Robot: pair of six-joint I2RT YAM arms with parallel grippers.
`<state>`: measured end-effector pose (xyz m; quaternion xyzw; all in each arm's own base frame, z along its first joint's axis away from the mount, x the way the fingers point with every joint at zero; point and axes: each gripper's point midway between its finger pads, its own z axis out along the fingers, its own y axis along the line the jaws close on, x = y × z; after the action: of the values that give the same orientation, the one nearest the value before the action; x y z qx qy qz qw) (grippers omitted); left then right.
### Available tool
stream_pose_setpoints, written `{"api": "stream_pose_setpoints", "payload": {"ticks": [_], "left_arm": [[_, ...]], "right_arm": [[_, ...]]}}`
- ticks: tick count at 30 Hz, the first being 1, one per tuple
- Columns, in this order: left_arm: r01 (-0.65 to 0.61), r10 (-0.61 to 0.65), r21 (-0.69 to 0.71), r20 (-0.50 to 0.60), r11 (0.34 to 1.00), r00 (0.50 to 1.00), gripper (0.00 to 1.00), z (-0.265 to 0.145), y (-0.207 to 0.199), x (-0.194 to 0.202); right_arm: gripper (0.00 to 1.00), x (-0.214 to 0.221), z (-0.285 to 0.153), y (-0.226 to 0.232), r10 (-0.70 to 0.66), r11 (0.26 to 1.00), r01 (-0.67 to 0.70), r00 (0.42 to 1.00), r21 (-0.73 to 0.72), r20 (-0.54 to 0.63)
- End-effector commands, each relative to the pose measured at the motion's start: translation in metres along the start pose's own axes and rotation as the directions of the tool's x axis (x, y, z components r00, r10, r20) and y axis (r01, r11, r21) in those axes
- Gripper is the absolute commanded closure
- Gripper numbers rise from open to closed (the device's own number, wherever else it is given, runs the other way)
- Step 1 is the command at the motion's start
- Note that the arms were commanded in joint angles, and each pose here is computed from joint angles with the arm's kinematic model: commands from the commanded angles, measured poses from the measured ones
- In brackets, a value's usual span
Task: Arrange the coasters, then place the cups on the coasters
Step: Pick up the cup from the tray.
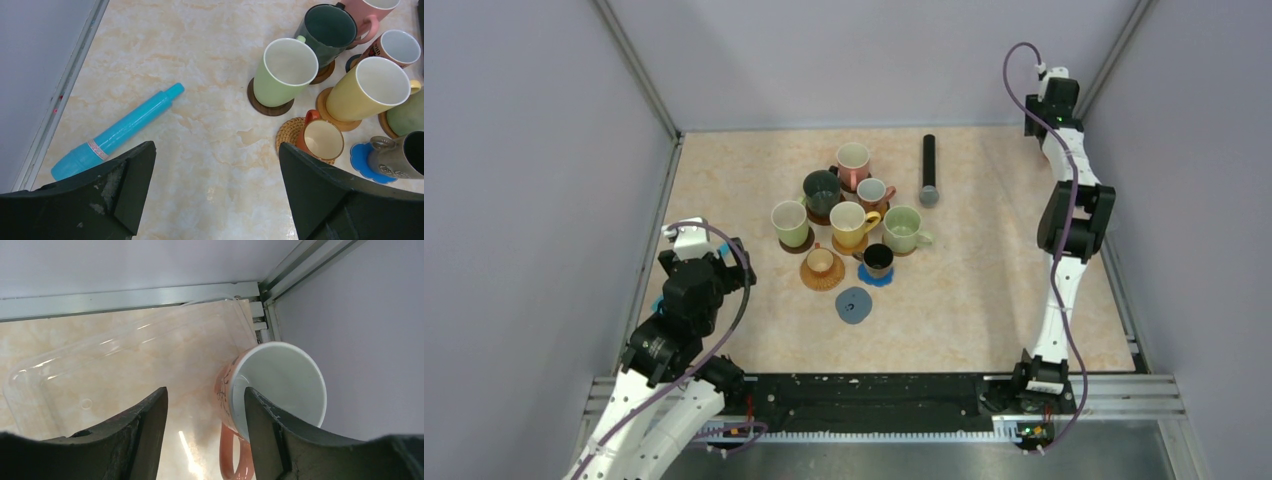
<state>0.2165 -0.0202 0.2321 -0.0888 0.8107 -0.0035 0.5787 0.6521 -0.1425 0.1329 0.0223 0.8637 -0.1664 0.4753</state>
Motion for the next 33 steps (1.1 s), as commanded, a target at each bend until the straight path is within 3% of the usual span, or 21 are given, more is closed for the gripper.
{"api": "stream_pose_setpoints", "payload": {"ticks": [1, 11, 21, 33], "left_arm": [[0.025, -0.026, 0.019, 0.05, 0.999, 0.998, 0.01, -0.004, -0.003, -0.017], [0.033, -0.035, 0.023, 0.056, 0.999, 0.998, 0.01, -0.006, -0.003, -0.018], [0.032, -0.035, 0.05, 0.061, 0.998, 0.998, 0.01, -0.006, -0.007, -0.018], [0.054, -0.057, 0.04, 0.089, 0.998, 0.994, 0.01, -0.011, -0.002, -0.022]], "right_arm": [[0.44, -0.009, -0.004, -0.003, 0.023, 1.0, -0.022, 0.999, -0.02, 0.031], [0.5, 0.004, -0.003, -0.004, -0.002, 1.0, 0.002, 1.0, -0.007, -0.001], [1.0, -0.033, -0.027, -0.011, -0.051, 0.998, 0.054, 0.995, -0.03, 0.091], [1.0, -0.075, -0.101, -0.009, 0.021, 0.996, -0.003, 0.98, -0.089, 0.198]]}}
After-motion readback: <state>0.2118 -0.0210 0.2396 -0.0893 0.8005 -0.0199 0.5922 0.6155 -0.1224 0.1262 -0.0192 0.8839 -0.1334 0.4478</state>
